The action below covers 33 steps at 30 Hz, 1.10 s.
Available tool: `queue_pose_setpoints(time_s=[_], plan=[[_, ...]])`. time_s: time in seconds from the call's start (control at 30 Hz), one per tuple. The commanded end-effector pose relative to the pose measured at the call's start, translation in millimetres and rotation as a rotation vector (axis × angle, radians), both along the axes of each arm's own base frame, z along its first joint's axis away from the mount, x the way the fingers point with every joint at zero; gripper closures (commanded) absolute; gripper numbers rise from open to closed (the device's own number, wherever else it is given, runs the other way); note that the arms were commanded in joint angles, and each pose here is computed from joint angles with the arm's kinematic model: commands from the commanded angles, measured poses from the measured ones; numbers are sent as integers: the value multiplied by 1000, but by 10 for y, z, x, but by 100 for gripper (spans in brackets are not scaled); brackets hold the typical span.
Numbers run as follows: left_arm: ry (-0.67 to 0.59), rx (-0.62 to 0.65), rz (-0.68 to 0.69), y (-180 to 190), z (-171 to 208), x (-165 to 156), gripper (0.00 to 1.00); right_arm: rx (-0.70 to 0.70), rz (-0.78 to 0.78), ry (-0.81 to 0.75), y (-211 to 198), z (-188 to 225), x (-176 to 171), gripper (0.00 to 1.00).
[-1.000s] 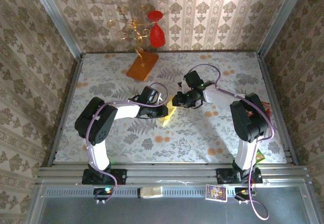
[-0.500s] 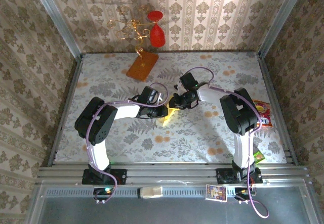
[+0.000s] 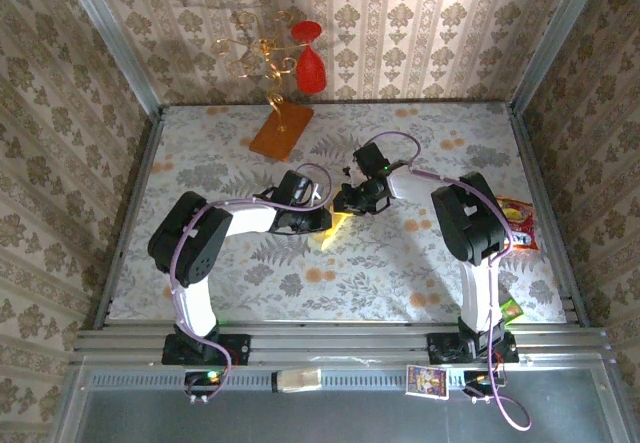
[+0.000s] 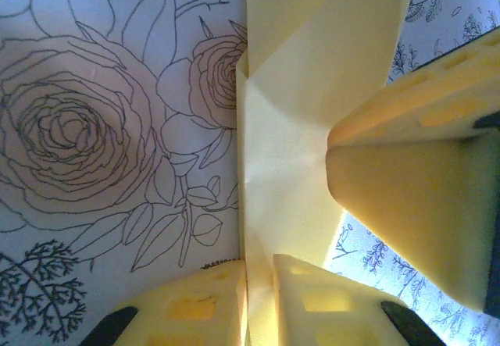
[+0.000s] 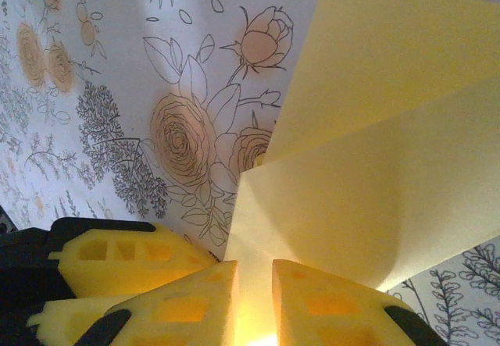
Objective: Fold a paper plane with a square sheet of paper (pick it up from the middle)
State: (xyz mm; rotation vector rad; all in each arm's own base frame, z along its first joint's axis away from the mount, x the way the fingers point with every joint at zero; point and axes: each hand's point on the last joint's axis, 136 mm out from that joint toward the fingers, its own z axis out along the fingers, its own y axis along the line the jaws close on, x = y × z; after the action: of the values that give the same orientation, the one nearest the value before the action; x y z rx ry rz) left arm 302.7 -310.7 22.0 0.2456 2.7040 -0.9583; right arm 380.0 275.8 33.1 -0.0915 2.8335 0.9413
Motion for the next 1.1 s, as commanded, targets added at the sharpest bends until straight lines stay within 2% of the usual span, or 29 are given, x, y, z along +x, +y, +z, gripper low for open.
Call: queue_pose_setpoints(time_s=[0.0,0.77,0.9,1.07], plan=[[83,109,-27,109,-410,-216,82,-38,-1,23,-34,-115,-7,79],[94,107,-37,91,-428,-240,85,-89,9,66,-90,-263,-45,78],[49,90,-29,74,-221,-167,84,-110,14,69,-115,-281,-54,78],[-67,74,8,119,239,-44,80,-140,26,85,-158,-337,-94,78]])
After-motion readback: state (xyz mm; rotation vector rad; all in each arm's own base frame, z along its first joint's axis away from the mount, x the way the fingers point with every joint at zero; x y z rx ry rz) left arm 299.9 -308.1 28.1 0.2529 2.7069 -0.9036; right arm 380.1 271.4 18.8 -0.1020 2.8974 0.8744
